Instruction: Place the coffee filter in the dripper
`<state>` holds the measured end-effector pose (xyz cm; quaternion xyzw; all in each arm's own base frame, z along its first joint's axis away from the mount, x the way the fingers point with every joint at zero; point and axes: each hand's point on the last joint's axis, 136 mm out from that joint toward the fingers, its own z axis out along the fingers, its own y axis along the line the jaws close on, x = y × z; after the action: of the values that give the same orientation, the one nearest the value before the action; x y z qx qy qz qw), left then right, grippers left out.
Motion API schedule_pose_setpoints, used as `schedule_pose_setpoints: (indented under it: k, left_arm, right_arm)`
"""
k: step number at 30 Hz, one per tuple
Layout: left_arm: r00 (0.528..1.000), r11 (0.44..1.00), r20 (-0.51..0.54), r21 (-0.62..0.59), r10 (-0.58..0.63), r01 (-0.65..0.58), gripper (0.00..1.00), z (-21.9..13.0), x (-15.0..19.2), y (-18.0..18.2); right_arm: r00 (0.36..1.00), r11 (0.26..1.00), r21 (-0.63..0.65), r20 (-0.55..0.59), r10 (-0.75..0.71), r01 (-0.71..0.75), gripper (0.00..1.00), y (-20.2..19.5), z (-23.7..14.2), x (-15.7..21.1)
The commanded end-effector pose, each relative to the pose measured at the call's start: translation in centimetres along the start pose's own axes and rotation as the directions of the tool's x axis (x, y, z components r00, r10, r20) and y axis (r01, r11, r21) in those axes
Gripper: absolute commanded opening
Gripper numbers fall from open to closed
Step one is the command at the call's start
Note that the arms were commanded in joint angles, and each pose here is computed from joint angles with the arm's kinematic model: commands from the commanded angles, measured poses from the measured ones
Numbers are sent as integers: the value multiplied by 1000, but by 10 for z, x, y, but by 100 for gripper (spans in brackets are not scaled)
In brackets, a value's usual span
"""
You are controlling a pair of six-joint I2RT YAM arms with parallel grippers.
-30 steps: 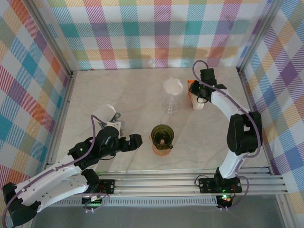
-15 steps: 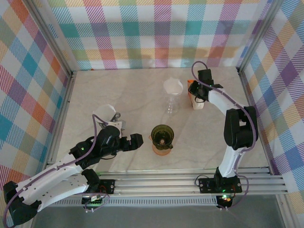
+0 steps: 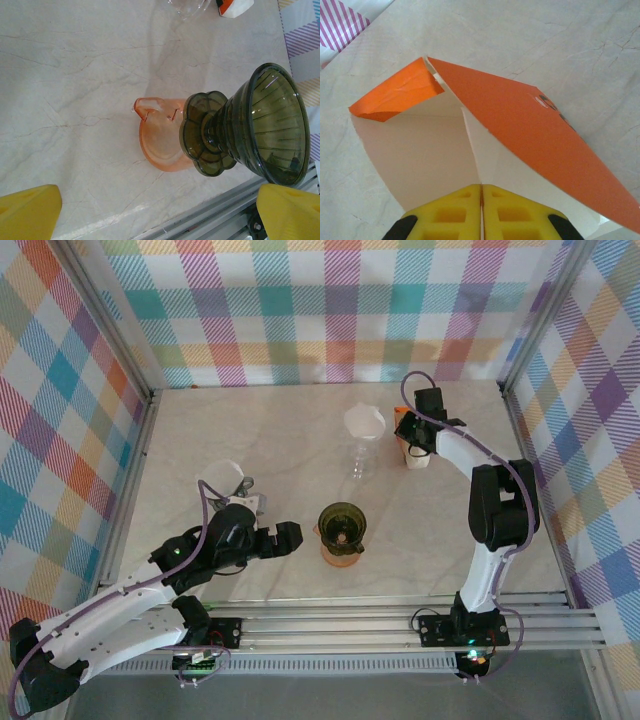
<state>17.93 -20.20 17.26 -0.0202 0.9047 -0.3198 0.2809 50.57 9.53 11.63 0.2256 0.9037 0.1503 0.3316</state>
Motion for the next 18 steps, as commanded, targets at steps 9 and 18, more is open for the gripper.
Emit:
schedule_pose_setpoints:
  k: [9, 18]
  left_arm:
    - [1000, 999, 18, 40, 6, -7, 100, -3, -8, -13]
    - [1000, 999, 18, 29, 14, -14, 100, -7, -12, -15]
  right_arm:
    - [994, 997, -43, 88, -59, 63, 0, 9, -52, -16]
    - [988, 992, -84, 128, -81, 92, 0, -2, -127, 2]
